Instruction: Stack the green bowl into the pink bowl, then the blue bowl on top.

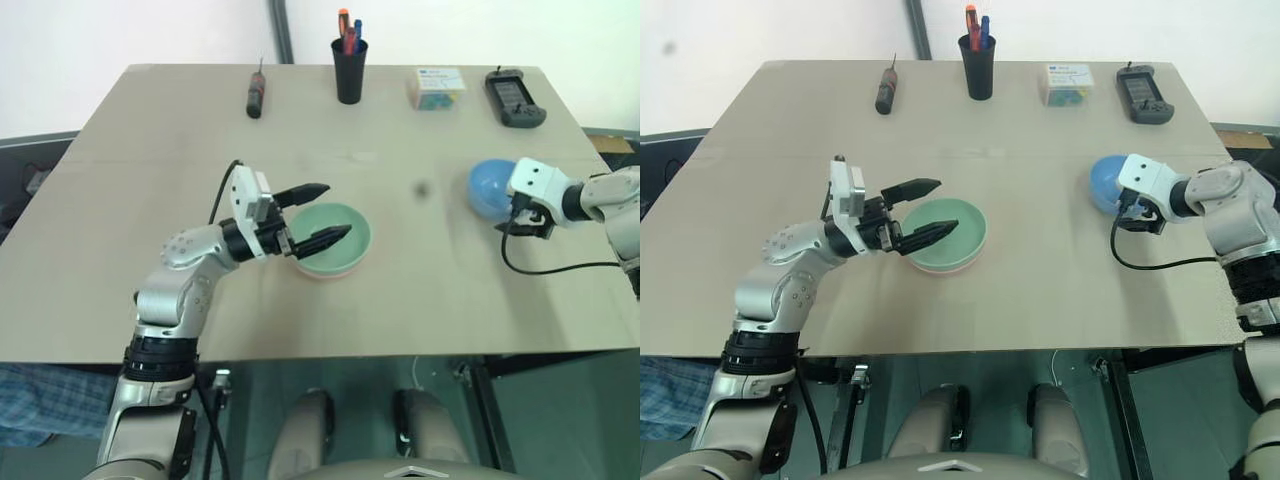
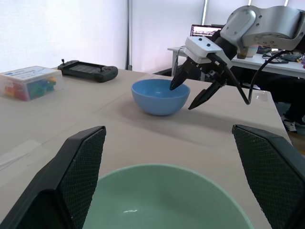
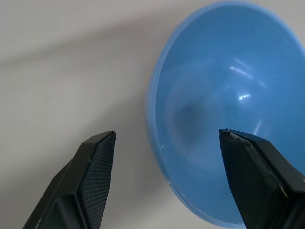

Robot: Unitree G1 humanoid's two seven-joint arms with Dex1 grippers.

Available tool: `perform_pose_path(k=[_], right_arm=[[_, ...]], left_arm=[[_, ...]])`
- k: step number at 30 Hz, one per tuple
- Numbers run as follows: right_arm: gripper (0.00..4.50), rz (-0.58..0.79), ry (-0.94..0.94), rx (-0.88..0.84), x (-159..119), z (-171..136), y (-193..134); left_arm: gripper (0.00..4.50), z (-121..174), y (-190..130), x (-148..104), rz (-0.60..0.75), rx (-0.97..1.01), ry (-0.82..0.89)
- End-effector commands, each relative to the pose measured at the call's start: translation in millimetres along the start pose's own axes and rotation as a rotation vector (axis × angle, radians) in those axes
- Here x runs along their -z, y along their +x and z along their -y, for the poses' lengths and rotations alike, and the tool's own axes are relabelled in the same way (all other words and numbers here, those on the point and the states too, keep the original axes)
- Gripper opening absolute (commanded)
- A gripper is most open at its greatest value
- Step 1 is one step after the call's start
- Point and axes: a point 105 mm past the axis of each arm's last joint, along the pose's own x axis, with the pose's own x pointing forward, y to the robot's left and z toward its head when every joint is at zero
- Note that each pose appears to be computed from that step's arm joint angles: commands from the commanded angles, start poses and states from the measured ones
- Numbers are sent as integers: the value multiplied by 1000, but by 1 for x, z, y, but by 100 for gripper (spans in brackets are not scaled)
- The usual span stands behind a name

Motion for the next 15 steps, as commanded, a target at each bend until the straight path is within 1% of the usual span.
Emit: perform_pose_path(k=[1,2,3,4,5,6,7,8,9,12,15], right_arm=[[244,24,-30,42,-7,12,-3],[234,27,-37,42,-8,13,-2],[170,29,-43,42,-9,13,-1],[150,29,-47,42,-10,14,-1],[102,30,-49,42,-10,14,0],[102,34,-51,37,-11,13,1],[66,39,-52,32,-13,12,1],[19,43,-53,29,-14,12,2],[5,54,-51,24,-16,11,2],[5,86,-60,5,-25,8,2],[5,111,-110,2,-36,7,-1]], left_arm=[[450,-2,-2,-9,18,-5,48],[450,-2,-3,-8,17,-8,50],[450,-2,-4,-8,15,-11,51],[450,-2,-5,-8,14,-12,52],[450,-2,-5,-8,13,-12,53],[450,-1,-5,-8,14,-15,52],[450,-1,-6,-8,15,-18,52],[450,-1,-6,-9,15,-20,52],[450,-1,-7,-9,15,-22,52],[450,-2,-8,-9,12,-26,56],[450,-2,-9,-9,9,-29,61]])
